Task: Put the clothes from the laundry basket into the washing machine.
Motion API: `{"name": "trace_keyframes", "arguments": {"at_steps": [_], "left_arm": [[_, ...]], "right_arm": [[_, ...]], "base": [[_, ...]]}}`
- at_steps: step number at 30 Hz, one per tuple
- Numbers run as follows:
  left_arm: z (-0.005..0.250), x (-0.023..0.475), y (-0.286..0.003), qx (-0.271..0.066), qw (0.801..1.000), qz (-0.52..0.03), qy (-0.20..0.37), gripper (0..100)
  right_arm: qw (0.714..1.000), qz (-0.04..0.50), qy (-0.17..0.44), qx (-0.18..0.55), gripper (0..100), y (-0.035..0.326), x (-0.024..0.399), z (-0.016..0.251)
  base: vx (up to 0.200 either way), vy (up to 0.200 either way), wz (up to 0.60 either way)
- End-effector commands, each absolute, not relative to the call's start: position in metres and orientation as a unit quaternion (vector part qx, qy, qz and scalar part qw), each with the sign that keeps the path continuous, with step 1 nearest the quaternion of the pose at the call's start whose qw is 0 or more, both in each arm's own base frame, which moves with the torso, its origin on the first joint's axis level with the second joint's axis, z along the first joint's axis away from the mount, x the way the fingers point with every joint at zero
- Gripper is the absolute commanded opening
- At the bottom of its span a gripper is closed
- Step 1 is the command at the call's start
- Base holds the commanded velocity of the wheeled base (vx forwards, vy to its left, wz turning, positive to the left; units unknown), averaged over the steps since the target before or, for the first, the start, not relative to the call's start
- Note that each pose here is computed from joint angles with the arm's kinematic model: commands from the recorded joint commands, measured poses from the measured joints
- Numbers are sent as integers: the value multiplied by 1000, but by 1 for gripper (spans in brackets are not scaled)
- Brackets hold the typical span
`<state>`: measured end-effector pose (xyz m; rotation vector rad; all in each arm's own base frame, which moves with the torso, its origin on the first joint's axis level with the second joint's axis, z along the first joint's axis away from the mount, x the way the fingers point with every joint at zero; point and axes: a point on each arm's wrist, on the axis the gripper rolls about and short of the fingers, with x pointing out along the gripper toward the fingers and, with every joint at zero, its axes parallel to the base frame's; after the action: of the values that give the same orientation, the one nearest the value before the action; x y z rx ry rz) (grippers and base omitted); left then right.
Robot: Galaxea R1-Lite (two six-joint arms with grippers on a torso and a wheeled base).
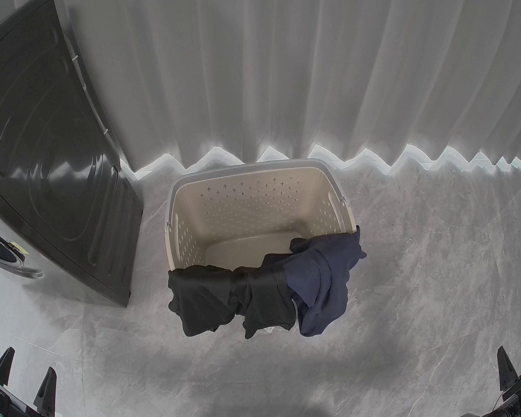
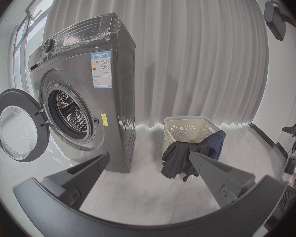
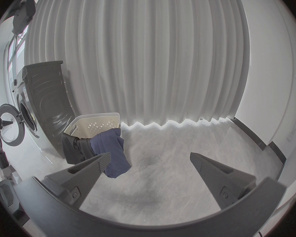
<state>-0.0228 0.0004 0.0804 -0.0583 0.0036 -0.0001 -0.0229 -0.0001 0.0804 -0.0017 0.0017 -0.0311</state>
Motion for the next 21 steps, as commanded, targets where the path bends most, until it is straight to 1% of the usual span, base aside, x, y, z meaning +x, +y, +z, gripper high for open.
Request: {"name": "trace_keyframes", "arguments": {"at_steps": [1,9,10,12,13,14,15,16,18,19,20,21], "left_arm": [[76,-23,0,-30,1000,0,3,100],[76,-23,0,-30,1000,0,3,100],[76,-23,0,-30,1000,0,3,100],[76,-23,0,-30,1000,0,3,100],[76,-23,0,-30,1000,1,3,100],[76,-23,0,-30,1000,1,3,100],[76,-23,0,-30,1000,1,3,100],[76,-23,0,-30,1000,1,3,100],[76,-23,0,-30,1000,2,3,100],[76,-23,0,-30,1000,2,3,100],[76,-23,0,-30,1000,2,3,100],[76,-23,0,-30,1000,2,3,100]], "right_arm": [[1000,-15,5,-2,100,0,-22,75],[1000,-14,4,-6,100,0,-22,75],[1000,-12,-4,-11,100,0,-23,78],[998,-7,-64,-10,100,0,-31,109],[997,-4,-79,-8,100,0,-34,128],[997,0,-72,-7,100,0,-31,142],[998,4,-54,-5,100,0,-26,149],[999,8,-44,-4,100,0,-23,150],[999,28,32,13,100,1,-2,148],[998,31,47,17,100,1,2,146],[995,36,87,24,100,2,14,141],[995,37,90,24,100,2,15,141]], "base": [[0,0,0],[0,0,0],[0,0,0],[0,0,0],[0,0,0],[0,0,0],[0,0,0],[0,0,0],[0,0,0],[0,0,0],[0,0,0],[0,0,0]]}}
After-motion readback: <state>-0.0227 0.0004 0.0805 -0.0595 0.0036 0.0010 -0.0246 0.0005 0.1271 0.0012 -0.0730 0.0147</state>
